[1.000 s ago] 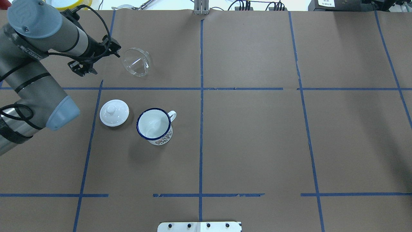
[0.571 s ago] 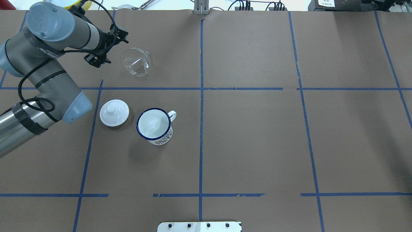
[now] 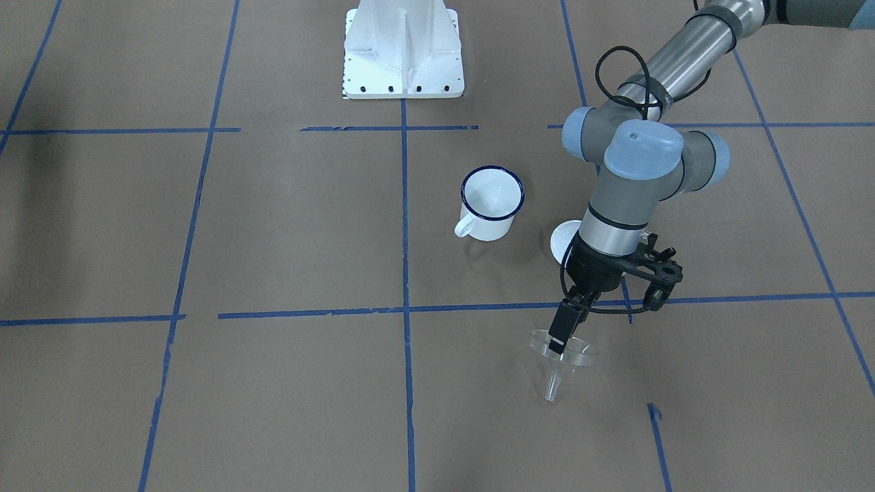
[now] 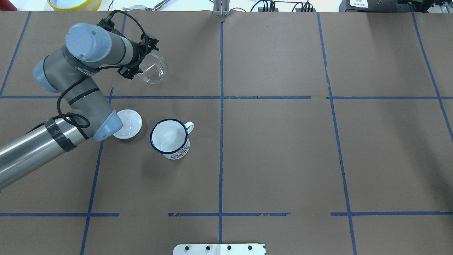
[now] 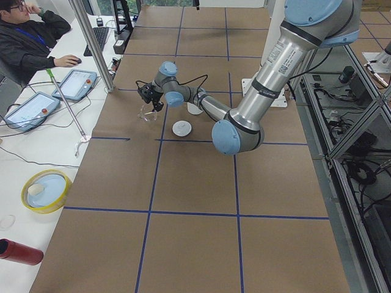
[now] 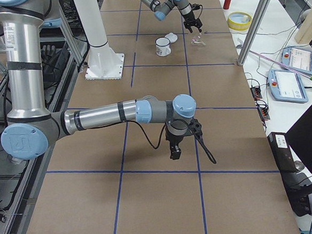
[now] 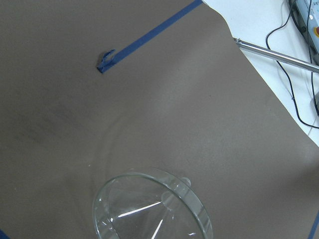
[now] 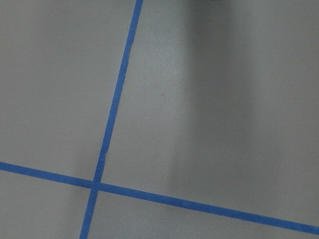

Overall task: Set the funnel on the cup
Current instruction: 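Close the left gripper on the funnel stem and lift it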

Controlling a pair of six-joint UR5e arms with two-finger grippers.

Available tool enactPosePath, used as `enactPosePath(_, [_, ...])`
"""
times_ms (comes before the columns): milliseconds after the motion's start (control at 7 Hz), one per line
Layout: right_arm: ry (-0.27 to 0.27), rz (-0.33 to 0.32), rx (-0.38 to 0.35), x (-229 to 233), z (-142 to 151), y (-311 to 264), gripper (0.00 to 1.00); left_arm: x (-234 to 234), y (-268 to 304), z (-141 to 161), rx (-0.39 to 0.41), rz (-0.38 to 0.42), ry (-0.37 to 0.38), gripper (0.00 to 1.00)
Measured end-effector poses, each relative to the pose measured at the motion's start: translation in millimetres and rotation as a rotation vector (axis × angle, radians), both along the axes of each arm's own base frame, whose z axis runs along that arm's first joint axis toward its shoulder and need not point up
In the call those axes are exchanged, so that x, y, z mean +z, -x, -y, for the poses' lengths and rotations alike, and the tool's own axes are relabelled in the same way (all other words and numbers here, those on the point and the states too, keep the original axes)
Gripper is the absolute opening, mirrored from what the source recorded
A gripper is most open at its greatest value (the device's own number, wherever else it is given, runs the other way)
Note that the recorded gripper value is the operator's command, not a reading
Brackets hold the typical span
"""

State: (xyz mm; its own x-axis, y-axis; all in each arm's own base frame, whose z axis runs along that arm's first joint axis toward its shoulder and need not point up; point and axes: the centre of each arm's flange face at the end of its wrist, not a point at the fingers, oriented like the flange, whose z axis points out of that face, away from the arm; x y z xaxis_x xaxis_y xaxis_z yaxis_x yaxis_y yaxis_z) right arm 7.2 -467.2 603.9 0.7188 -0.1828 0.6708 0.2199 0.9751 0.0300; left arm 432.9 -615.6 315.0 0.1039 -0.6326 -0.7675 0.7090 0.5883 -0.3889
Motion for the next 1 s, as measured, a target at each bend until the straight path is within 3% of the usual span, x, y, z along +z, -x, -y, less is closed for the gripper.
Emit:
enactPosePath(143, [0.0,0.0,0.0,0,0,0,1.0,1,-10,6,-0.012,0.001,0.0,0.97])
enactPosePath(286, [0.0,0.0,0.0,0,0,0,1.0,3,-18,12,-0.022,0.004,-0.003,0.86])
enactPosePath(571, [0.0,0.0,0.0,0,0,0,1.0,3,-30,23,-0.028,0.016,0.003,0.31])
enactPosePath(714, [0.0,0.0,0.0,0,0,0,1.0,3,-33,26,-0.027,0.02,0.006,0.1])
enactPosePath(857, [0.0,0.0,0.0,0,0,0,1.0,4,-34,27,-0.026,0.023,0.005,0.0])
enactPosePath(1000, [0.0,0.0,0.0,0,0,0,1.0,4,-32,28,-0.027,0.025,0.002,0.0])
